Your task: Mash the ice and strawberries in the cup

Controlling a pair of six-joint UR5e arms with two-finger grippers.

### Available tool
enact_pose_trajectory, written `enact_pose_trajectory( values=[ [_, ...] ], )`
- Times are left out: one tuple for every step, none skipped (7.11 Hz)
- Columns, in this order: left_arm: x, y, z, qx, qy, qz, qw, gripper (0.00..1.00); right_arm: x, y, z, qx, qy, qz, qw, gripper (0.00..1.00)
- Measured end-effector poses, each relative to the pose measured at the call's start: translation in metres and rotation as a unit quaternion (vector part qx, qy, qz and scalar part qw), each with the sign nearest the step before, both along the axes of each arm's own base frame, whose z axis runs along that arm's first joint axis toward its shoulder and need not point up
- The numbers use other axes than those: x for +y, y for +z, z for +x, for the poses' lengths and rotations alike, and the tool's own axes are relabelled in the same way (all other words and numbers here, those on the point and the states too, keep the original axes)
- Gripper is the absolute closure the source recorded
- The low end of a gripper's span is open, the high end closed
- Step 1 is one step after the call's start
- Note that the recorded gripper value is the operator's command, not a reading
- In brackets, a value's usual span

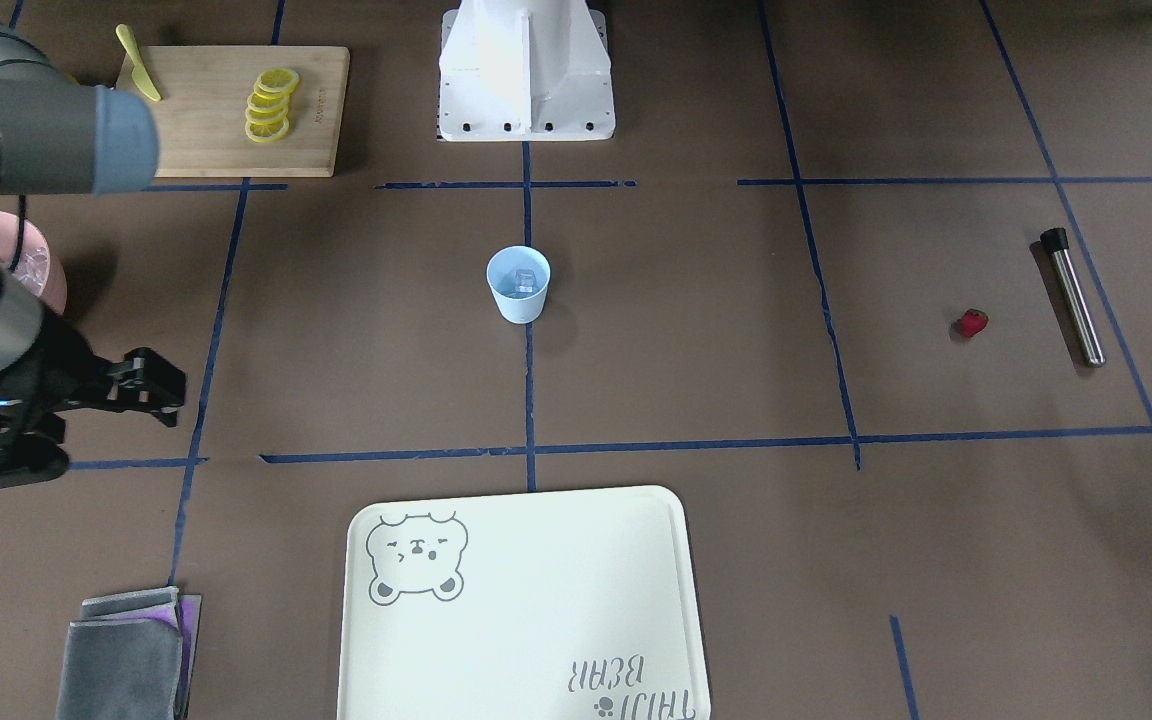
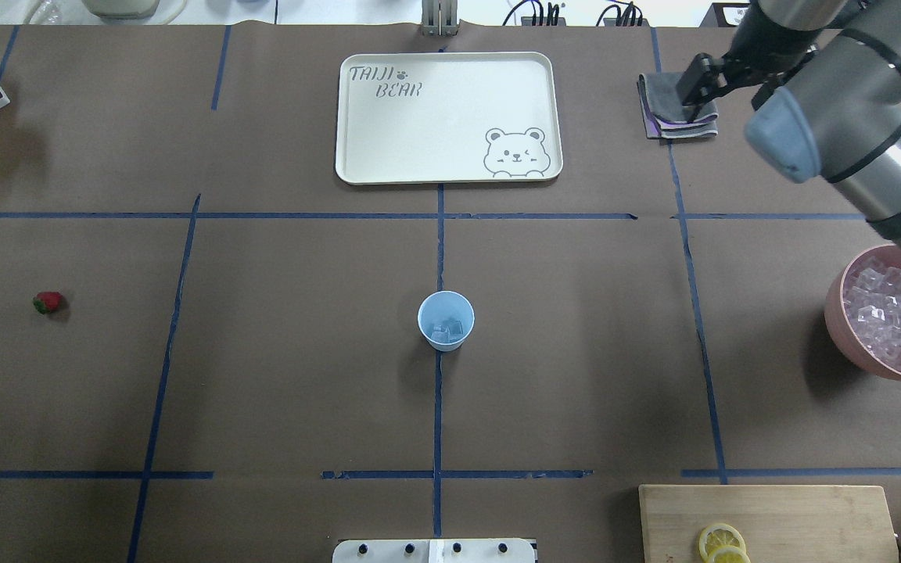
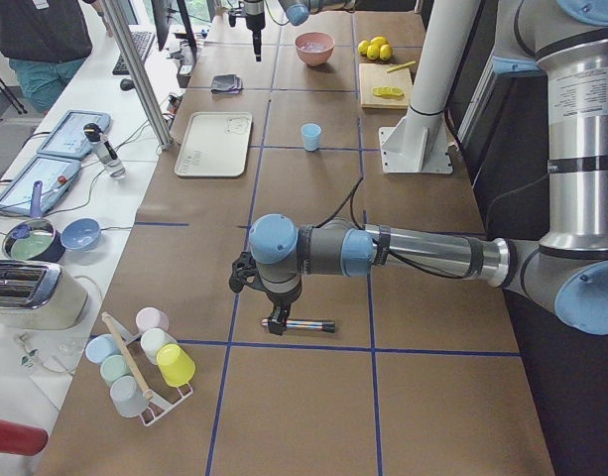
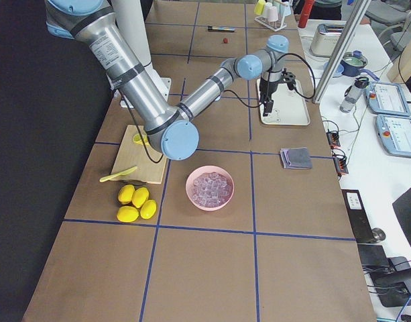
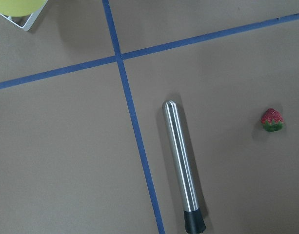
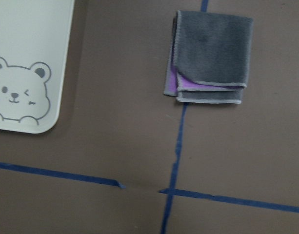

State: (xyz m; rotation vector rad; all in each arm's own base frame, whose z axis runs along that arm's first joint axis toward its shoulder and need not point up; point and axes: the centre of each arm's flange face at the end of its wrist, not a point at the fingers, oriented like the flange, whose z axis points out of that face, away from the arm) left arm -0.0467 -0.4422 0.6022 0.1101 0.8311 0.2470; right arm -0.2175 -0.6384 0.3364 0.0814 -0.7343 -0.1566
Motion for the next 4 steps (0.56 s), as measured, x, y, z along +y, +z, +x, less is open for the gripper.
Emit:
enact_pose_trajectory(
  values=[
    [-0.006, -0.006, 0.000, -0.001, 0.000, 0.019, 0.9998, 0.00, -0.002, 0.040, 0.046, 0.004, -0.020, 0.012, 0.9997, 0.01],
    [-0.009, -0.009, 0.000, -0.001, -0.001, 0.035, 0.9994, 0.00, 0.001, 0.075, 0.085, 0.007, -0.032, 0.017, 0.9993, 0.01],
    [-0.012, -0.010, 0.000, -0.001, -0.001, 0.045, 0.9990, 0.00, 0.010, 0.112, 0.123, 0.008, -0.040, 0.017, 0.9990, 0.01],
    [-0.016, -0.013, 0.001, -0.001, 0.000, 0.051, 0.9987, 0.00, 0.021, 0.143, 0.153, 0.010, -0.042, 0.013, 0.9990, 0.01]
  ],
)
